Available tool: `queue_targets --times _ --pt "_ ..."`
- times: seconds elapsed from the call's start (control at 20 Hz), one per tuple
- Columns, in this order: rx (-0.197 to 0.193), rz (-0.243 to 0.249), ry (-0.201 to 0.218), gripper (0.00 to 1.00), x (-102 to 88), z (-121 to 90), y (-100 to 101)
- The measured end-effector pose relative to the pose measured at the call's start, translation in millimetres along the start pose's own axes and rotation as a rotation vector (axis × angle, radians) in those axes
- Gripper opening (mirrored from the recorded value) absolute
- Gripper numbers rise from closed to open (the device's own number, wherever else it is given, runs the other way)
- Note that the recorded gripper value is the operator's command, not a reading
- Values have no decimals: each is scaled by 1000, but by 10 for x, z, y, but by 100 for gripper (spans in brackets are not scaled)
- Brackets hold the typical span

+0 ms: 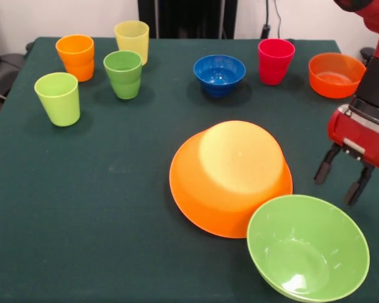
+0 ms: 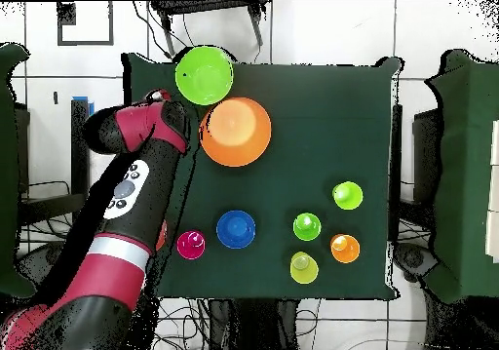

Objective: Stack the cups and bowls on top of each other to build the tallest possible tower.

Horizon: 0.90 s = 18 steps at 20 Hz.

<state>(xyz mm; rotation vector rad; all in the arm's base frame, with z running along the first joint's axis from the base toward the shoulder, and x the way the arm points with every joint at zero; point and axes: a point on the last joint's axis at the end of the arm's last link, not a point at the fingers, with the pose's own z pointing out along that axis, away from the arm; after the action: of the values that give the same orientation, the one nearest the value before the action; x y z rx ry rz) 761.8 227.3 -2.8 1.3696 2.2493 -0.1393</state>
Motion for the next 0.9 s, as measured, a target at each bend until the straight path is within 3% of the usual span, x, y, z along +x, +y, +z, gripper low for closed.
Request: queue_targets --times 0.45,0.65,0.8,0.9 --pt "-79 25 -31 100 -375 -126 485" --pt "-120 6 -73 100 -475 -212 693" --pt "-127 -7 -94 100 -497 -232 750" --pt "-106 -19 -108 100 -504 -209 713"
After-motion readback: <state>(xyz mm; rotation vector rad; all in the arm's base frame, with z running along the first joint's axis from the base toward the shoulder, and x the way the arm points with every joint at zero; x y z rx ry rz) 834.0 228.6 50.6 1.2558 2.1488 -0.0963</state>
